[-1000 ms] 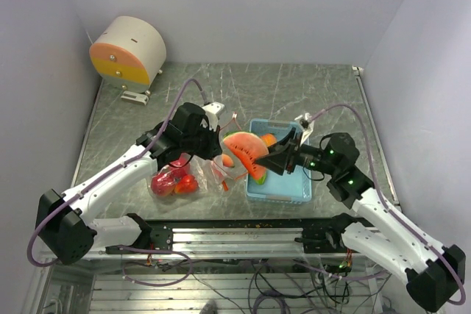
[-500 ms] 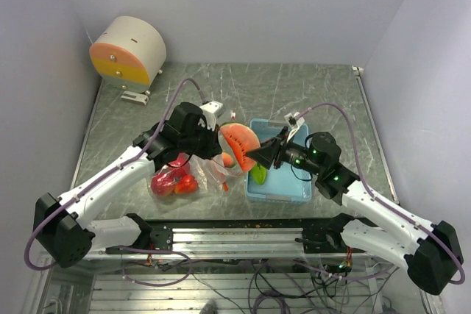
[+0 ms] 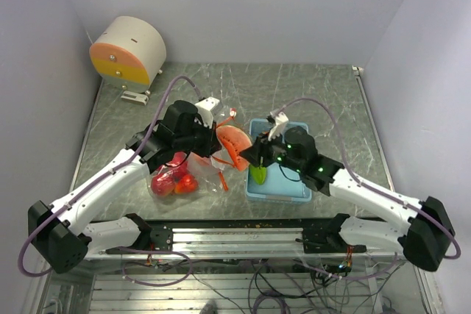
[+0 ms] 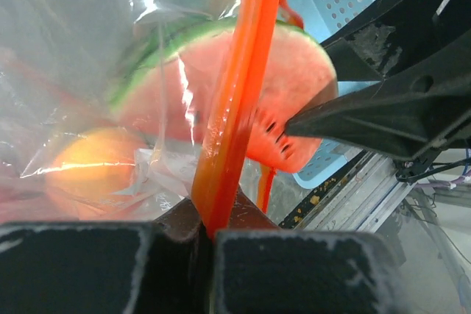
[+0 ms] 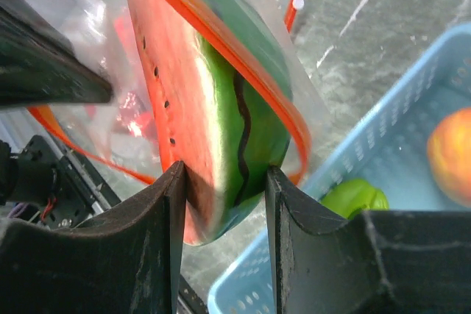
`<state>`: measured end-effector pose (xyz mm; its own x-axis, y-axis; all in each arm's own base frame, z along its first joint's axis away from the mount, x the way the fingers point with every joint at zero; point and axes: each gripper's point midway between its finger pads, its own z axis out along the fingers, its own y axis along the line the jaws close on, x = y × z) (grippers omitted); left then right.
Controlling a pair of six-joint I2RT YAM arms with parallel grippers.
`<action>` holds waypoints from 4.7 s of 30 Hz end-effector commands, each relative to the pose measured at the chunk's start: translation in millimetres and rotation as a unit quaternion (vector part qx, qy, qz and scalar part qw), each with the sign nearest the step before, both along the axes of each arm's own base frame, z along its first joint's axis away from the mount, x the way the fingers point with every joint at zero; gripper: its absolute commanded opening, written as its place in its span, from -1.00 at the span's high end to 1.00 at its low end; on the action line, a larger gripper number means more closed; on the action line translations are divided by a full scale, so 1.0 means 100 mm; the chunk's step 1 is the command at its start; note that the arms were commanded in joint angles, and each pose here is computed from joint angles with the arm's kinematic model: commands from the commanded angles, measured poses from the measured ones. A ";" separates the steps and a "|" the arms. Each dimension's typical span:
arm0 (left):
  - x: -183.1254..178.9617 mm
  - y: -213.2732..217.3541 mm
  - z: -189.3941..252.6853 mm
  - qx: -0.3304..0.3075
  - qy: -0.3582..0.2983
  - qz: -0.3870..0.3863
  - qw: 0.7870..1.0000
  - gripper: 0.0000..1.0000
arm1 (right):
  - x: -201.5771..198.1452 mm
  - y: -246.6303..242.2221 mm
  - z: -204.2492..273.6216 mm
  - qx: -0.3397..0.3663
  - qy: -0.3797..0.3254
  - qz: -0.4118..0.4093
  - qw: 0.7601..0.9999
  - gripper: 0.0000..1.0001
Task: Place the food in the zip-top bag and seal the zipper
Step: Place the fake fruit in the zipper food storage bag, then pick up the fake fruit from the bin, then place the fake fruit in the zipper food storage bag.
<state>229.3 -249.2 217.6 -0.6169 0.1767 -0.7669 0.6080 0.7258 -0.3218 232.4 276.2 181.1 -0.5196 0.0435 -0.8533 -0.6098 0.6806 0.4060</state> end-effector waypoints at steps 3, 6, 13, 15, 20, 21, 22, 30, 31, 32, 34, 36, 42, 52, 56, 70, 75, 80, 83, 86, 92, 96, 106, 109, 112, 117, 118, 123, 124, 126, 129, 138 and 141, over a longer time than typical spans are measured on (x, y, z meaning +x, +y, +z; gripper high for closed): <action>0.03 -0.08 0.11 -0.015 -0.009 -0.010 1.000 0.86 | 0.21 0.27 0.27 -0.081 -0.037 -0.054 0.995 0.83; 0.02 -0.07 0.08 -0.016 -0.007 -0.010 1.000 0.86 | 0.25 0.41 0.29 -0.098 -0.032 -0.078 0.992 0.64; -0.02 -0.04 0.07 -0.014 -0.006 -0.009 1.000 0.86 | 0.32 0.48 0.22 -0.142 -0.034 -0.137 0.980 -0.15; -0.02 -0.01 0.05 -0.008 -0.007 -0.006 1.000 0.86 | 0.23 0.54 0.30 -0.134 -0.053 -0.120 0.982 -0.48; 0.03 0.02 -0.09 0.005 -0.004 0.009 1.000 0.86 | 0.00 0.59 0.55 -0.118 -0.082 -0.082 0.986 -1.00; 0.05 0.03 -0.13 0.007 -0.006 0.015 1.000 0.86 | -0.04 0.58 0.59 -0.116 -0.085 -0.079 0.986 -1.00; 0.07 0.04 -0.16 0.009 -0.007 0.020 1.000 0.86 | -0.08 0.56 0.65 -0.112 -0.087 -0.075 0.987 -1.00; 0.17 0.04 -0.28 0.037 0.003 0.033 0.999 0.86 | -0.18 0.07 0.76 -0.115 -0.076 -0.132 0.981 -1.00; 0.18 0.05 -0.27 0.036 0.001 0.034 0.999 0.86 | -0.17 -0.06 0.73 -0.126 -0.072 -0.154 0.977 -1.00; 0.18 0.05 -0.25 0.035 -0.002 0.037 0.999 0.87 | -0.15 -0.17 0.70 -0.131 -0.070 -0.177 0.973 -1.00; 0.21 0.10 -0.20 0.036 -0.012 0.053 0.998 0.86 | -0.09 -0.46 0.68 -0.147 -0.068 -0.239 0.957 -1.00; 0.23 0.14 -0.17 0.036 -0.021 0.064 0.997 0.86 | -0.01 -0.74 0.64 -0.165 -0.065 -0.292 0.940 -1.00; 0.18 0.14 -0.07 0.019 -0.027 0.059 0.998 0.86 | 0.43 -1.14 0.26 -0.170 -0.005 -0.313 0.935 -1.00; 0.11 0.21 0.02 0.023 -0.035 0.055 0.998 0.86 | 0.86 -0.98 -0.57 -0.165 0.074 -0.253 0.950 -1.00; 0.10 0.23 0.02 0.023 -0.035 0.056 0.998 0.86 | 0.95 -0.99 -0.77 -0.174 0.092 -0.256 0.946 -1.00; 0.06 0.27 0.00 0.023 -0.036 0.058 0.997 0.86 | 1.10 -0.92 -1.36 -0.208 0.126 -0.244 0.939 -0.77; 0.05 0.26 -0.01 0.022 -0.035 0.057 0.998 0.86 | 1.11 -0.98 -1.34 -0.213 0.110 -0.256 0.937 0.07; 0.07 0.25 -0.04 0.023 -0.031 0.056 0.998 0.86 | 1.02 -0.96 -1.06 -0.204 0.090 -0.245 0.944 0.41; 0.08 0.24 -0.06 0.026 -0.029 0.056 0.998 0.86 | 0.83 -0.77 -0.65 -0.177 0.050 -0.203 0.962 0.41; 0.09 0.23 -0.08 0.029 -0.027 0.057 0.998 0.86 | 0.57 -0.49 -0.13 -0.126 -0.007 -0.143 0.982 0.40; 0.10 0.22 -0.10 0.028 -0.025 0.058 0.998 0.86 | -0.06 -0.04 0.73 0.012 -0.092 0.012 0.996 0.40; 0.10 0.20 -0.10 0.027 -0.021 0.056 0.998 0.86 | -0.42 0.16 0.98 0.067 -0.129 0.101 0.984 0.40; 0.06 0.15 -0.04 0.012 -0.015 0.046 0.999 0.86 | -0.28 0.66 0.60 0.012 -0.092 0.092 0.991 0.35; 0.02 0.16 0.00 0.010 -0.015 0.041 0.999 0.86 | 0.08 0.49 0.53 -0.023 -0.091 -0.018 0.995 0.34; -0.01 0.20 0.03 0.010 -0.016 0.041 0.999 0.86 | 0.30 0.31 0.51 -0.045 -0.103 -0.098 0.989 0.31; -0.03 0.20 0.10 0.001 -0.023 0.039 0.999 0.86 | 0.46 0.32 0.43 -0.076 -0.105 -0.126 0.983 -0.13; -0.03 0.19 0.11 0.000 -0.023 0.038 0.999 0.86 | 0.46 0.39 0.42 -0.075 -0.106 -0.117 0.985 -0.45; 0.01 0.16 0.09 0.003 -0.020 0.036 0.999 0.86 | 0.37 0.63 0.47 -0.078 -0.115 -0.082 0.987 -1.00; 0.01 0.15 0.10 0.003 -0.021 0.035 0.999 0.86 | 0.36 0.64 0.49 -0.078 -0.117 -0.079 0.987 -1.00; 0.02 0.15 0.10 0.003 -0.021 0.036 0.999 0.86 | 0.30 0.65 0.56 -0.069 -0.120 -0.068 0.988 -1.00; 0.05 0.16 0.10 0.006 -0.025 0.042 0.999 0.86 | 0.20 0.60 0.69 -0.054 -0.120 -0.057 0.990 -1.00; 0.09 0.14 0.09 0.013 -0.024 0.044 0.999 0.86 | -0.02 0.11 0.88 -0.044 -0.106 -0.085 0.990 -1.00; 0.10 0.13 0.09 0.010 -0.025 0.044 0.999 0.86 | -0.04 -0.15 0.68 -0.072 -0.077 -0.130 0.986 -1.00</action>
<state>235.3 -230.5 210.9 -0.6191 0.1572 -0.7694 0.5404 0.7962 -0.2721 232.2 294.2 284.7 -0.2903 0.0765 -0.9539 -0.5689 0.7877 0.2363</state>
